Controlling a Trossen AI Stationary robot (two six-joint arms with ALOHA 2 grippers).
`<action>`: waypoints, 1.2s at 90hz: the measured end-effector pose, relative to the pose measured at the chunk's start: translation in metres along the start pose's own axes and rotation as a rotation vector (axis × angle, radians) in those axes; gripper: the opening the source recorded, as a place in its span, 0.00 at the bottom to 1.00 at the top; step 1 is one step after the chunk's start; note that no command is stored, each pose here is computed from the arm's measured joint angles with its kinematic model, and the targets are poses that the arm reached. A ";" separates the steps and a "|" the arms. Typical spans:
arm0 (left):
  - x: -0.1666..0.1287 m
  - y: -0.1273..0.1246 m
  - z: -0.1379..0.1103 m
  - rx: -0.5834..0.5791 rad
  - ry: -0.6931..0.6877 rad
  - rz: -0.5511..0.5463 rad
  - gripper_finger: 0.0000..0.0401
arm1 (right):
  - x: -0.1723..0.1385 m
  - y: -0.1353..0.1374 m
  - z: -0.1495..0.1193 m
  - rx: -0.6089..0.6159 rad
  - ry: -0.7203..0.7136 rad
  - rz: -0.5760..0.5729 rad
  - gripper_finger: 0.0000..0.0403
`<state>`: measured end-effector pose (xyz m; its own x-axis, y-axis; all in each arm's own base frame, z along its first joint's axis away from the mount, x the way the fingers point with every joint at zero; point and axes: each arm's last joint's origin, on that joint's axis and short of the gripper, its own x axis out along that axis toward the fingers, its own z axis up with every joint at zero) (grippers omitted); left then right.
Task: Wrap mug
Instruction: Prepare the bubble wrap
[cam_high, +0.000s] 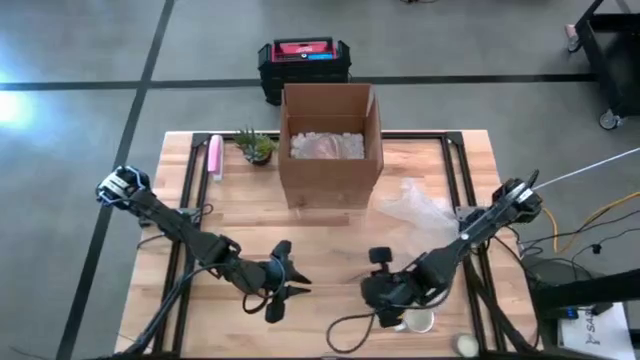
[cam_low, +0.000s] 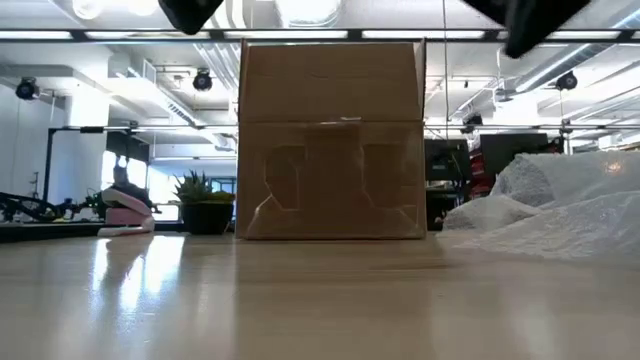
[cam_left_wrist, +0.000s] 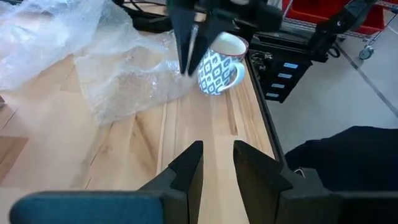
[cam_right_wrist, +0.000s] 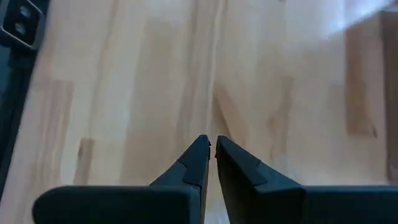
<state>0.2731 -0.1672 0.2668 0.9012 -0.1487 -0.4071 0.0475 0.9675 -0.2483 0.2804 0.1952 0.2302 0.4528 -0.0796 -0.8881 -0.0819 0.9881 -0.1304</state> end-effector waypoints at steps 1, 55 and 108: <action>0.000 0.000 0.000 0.000 0.000 0.000 0.19 | -0.001 0.000 -0.002 0.004 -0.001 -0.002 0.05; 0.000 0.002 0.000 0.003 -0.014 0.047 0.19 | 0.012 -0.024 -0.066 0.193 0.041 -0.099 0.05; 0.000 0.002 0.000 0.004 -0.013 0.047 0.19 | 0.018 -0.045 -0.055 0.205 0.044 -0.145 0.05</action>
<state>0.2731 -0.1655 0.2663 0.9080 -0.1003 -0.4068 0.0065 0.9742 -0.2257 0.2436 0.1419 0.1959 0.4070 -0.2234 -0.8857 0.1643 0.9717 -0.1696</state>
